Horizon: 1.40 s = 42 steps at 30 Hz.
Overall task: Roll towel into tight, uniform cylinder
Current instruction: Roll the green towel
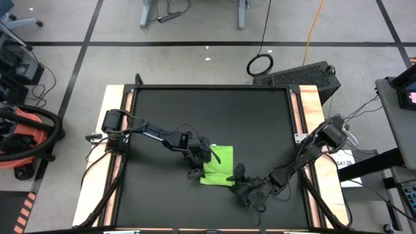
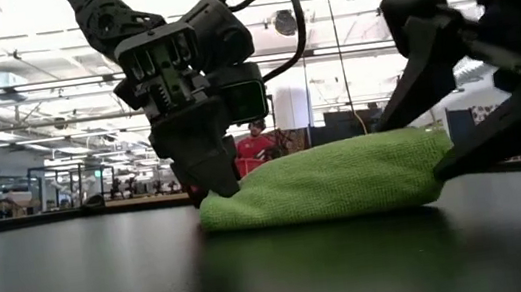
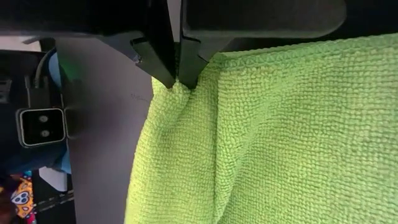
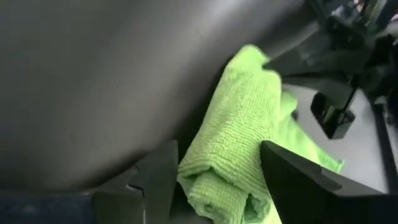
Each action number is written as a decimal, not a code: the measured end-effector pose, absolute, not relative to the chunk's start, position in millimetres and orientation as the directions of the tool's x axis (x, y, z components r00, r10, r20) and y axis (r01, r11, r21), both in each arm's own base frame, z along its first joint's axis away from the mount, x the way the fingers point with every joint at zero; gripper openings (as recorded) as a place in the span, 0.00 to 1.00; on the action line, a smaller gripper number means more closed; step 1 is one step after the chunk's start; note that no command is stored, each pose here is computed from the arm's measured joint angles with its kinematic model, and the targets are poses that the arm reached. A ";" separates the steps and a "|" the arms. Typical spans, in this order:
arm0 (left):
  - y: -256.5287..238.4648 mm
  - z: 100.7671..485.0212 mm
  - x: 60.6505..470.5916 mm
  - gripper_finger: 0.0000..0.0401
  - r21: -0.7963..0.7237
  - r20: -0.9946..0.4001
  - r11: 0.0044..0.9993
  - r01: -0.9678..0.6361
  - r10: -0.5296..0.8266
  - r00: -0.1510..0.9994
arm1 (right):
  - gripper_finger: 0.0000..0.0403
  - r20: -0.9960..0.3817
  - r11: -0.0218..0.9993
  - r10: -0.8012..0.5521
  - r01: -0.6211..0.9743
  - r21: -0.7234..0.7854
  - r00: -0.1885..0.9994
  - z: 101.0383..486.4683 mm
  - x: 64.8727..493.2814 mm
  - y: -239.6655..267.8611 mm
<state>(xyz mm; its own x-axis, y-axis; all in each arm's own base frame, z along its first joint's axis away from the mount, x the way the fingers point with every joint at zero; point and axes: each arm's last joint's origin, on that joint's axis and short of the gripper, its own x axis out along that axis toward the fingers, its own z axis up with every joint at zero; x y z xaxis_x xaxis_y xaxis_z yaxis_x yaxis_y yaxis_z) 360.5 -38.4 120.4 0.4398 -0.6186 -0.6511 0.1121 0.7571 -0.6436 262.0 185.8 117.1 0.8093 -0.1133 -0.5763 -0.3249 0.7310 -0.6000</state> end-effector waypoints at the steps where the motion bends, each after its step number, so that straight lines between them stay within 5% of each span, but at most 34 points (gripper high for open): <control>1: -38.6 120.4 360.3 0.03 -0.648 -0.648 0.753 0.114 -0.624 0.436 | 0.54 -0.579 0.733 -0.126 -0.317 -0.601 0.806 114.4 263.7 186.1; 8: -38.9 120.1 359.7 0.03 -0.661 -0.643 0.742 0.113 -0.637 0.425 | 0.47 -0.583 0.792 -0.189 -0.228 -0.566 0.790 105.8 263.5 183.3; 17: -39.2 120.5 359.7 0.03 -0.666 -0.637 0.736 0.120 -0.645 0.422 | 0.04 -0.666 0.910 -0.063 -0.231 -0.344 0.744 103.5 275.1 169.6; 31: -55.9 166.3 351.5 0.51 -0.440 -0.657 0.852 0.282 -0.520 0.546 | 0.02 -0.700 0.961 0.231 -0.270 0.056 0.676 123.8 282.9 138.9; 42: -133.9 173.6 325.5 0.55 0.157 -0.738 0.911 0.382 -0.149 0.658 | 0.03 -0.684 0.948 0.312 -0.173 0.266 0.659 119.4 278.9 111.2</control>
